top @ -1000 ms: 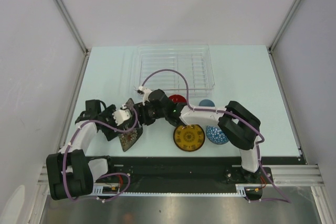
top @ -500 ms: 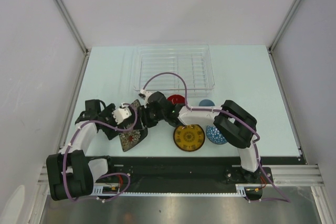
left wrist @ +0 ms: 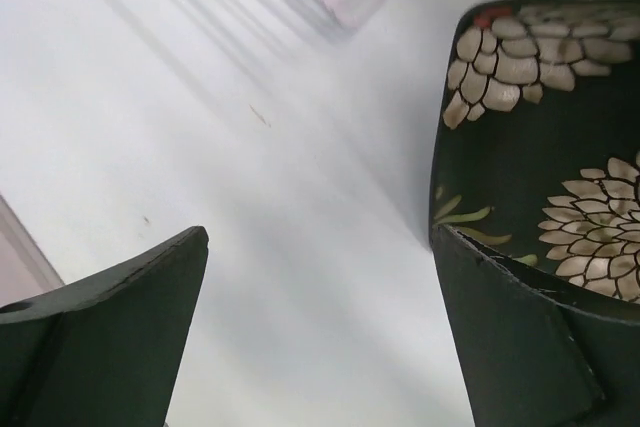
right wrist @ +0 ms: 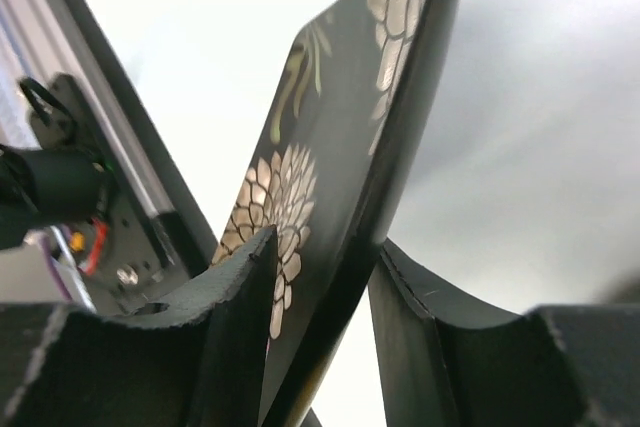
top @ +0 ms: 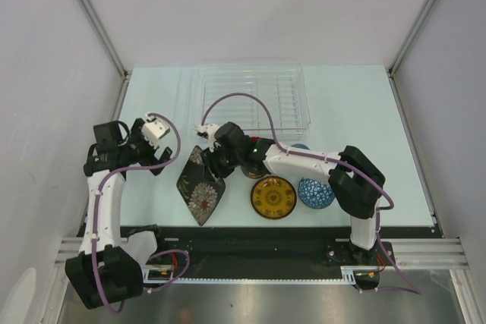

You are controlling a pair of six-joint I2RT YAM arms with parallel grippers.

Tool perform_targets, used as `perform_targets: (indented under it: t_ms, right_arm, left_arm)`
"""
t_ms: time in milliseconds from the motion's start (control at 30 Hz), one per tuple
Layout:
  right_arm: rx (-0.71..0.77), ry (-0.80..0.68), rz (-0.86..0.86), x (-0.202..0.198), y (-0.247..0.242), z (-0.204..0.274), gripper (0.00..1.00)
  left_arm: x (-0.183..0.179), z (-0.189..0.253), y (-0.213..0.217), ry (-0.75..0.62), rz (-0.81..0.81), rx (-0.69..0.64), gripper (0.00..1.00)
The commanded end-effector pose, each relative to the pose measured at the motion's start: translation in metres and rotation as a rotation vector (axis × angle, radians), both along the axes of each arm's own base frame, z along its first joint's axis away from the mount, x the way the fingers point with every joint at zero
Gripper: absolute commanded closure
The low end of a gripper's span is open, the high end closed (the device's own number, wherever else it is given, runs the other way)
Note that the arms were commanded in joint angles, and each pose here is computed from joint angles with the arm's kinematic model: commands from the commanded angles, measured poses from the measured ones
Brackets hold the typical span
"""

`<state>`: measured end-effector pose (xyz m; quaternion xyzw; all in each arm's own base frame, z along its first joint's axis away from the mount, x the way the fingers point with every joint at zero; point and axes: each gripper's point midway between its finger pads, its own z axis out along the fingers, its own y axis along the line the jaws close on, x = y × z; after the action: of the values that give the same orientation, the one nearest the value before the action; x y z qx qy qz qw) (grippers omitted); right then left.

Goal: Load the mixed dishes into the dish rack

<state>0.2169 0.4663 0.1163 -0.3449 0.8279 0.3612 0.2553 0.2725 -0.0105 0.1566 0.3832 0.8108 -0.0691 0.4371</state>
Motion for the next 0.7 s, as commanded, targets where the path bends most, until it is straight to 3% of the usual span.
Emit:
perform_targets:
  t_ms: [0,233,467,600,667]
  right_arm:
    - [0.096,-0.177,-0.012,0.036,-0.017,0.082,1.00]
    - [0.115,-0.350,0.022,0.053,-0.021,0.112,1.00]
    - [0.211,-0.635,0.068,0.072,-0.021,0.233,1.00]
    - [0.288,-0.864,0.065,0.080,-0.036,0.307,1.00]
    - [0.281,-1.097,0.100,0.085,-0.053,0.339,1.00]
  left_arm:
    - [-0.013,0.046,-0.027,-0.024,-0.007,-0.187,0.00]
    - [-0.010,0.047,-0.021,0.005,0.051,-0.235,0.00]
    - [-0.009,0.042,-0.020,0.066,0.094,-0.320,0.00]
    - [-0.009,0.037,-0.022,0.083,0.101,-0.345,0.00]
    - [-0.008,0.034,-0.023,0.090,0.106,-0.355,0.00]
